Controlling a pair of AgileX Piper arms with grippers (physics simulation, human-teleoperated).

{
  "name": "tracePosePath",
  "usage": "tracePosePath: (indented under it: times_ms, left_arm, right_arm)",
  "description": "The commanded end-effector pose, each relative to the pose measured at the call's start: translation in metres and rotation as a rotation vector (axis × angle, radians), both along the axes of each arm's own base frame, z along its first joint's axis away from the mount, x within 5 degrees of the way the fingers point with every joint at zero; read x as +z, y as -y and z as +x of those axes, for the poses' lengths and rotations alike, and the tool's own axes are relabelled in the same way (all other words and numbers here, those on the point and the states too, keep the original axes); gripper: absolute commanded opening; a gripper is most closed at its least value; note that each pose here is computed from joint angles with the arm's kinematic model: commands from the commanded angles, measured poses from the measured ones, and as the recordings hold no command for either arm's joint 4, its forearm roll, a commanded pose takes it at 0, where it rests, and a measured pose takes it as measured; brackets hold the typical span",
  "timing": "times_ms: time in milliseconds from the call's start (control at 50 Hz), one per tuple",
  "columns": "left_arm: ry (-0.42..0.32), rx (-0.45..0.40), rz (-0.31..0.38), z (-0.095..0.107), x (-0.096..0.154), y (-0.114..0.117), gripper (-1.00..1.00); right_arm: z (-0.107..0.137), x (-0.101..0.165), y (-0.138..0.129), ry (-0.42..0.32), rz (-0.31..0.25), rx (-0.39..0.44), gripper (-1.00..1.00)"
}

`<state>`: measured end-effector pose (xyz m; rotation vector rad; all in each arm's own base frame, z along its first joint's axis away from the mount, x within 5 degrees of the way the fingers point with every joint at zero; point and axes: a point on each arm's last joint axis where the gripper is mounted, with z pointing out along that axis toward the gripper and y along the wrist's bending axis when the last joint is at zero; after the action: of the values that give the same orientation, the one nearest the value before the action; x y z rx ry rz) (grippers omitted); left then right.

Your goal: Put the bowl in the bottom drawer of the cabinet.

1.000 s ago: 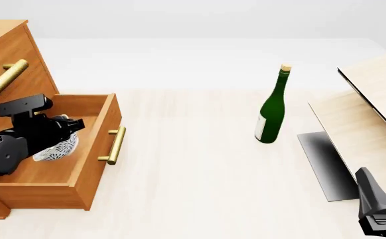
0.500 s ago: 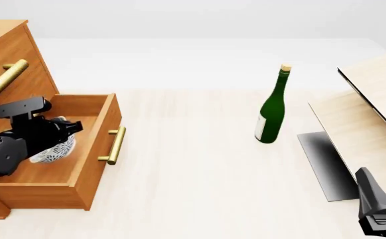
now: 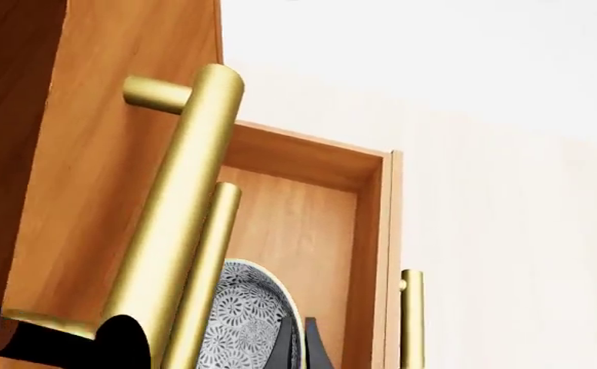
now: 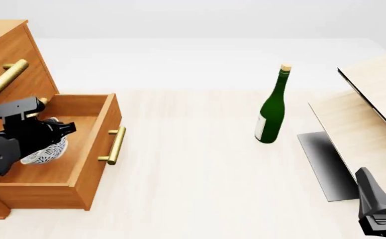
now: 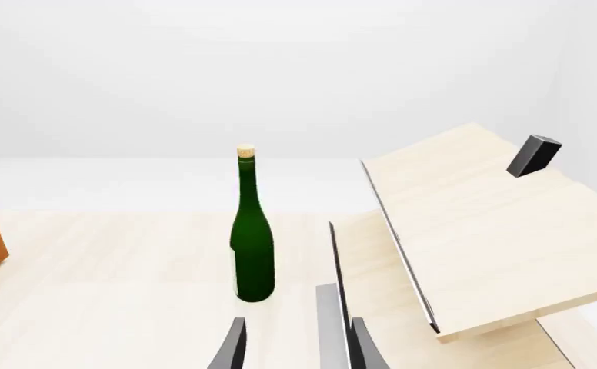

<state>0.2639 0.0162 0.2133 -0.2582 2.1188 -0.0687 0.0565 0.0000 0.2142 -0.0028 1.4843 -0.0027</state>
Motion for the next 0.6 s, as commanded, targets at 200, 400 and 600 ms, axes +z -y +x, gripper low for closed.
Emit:
tracePosePath:
  times_ms: [200,400,600]
  left_arm:
    - [0.006,0.002,0.033,-0.002,0.01,-0.006,-1.0]
    - [0.004,0.0,0.036,0.0,0.003,-0.006,-1.0]
    - [0.006,0.005,0.022,0.0,-0.009,-0.005,-1.0]
  right_arm:
    - [0.0,0.0,0.0,0.0,0.0,0.0,1.0]
    - [0.0,0.0,0.0,0.0,0.0,0.0,1.0]
    - [0.0,0.0,0.0,0.0,0.0,0.0,1.0]
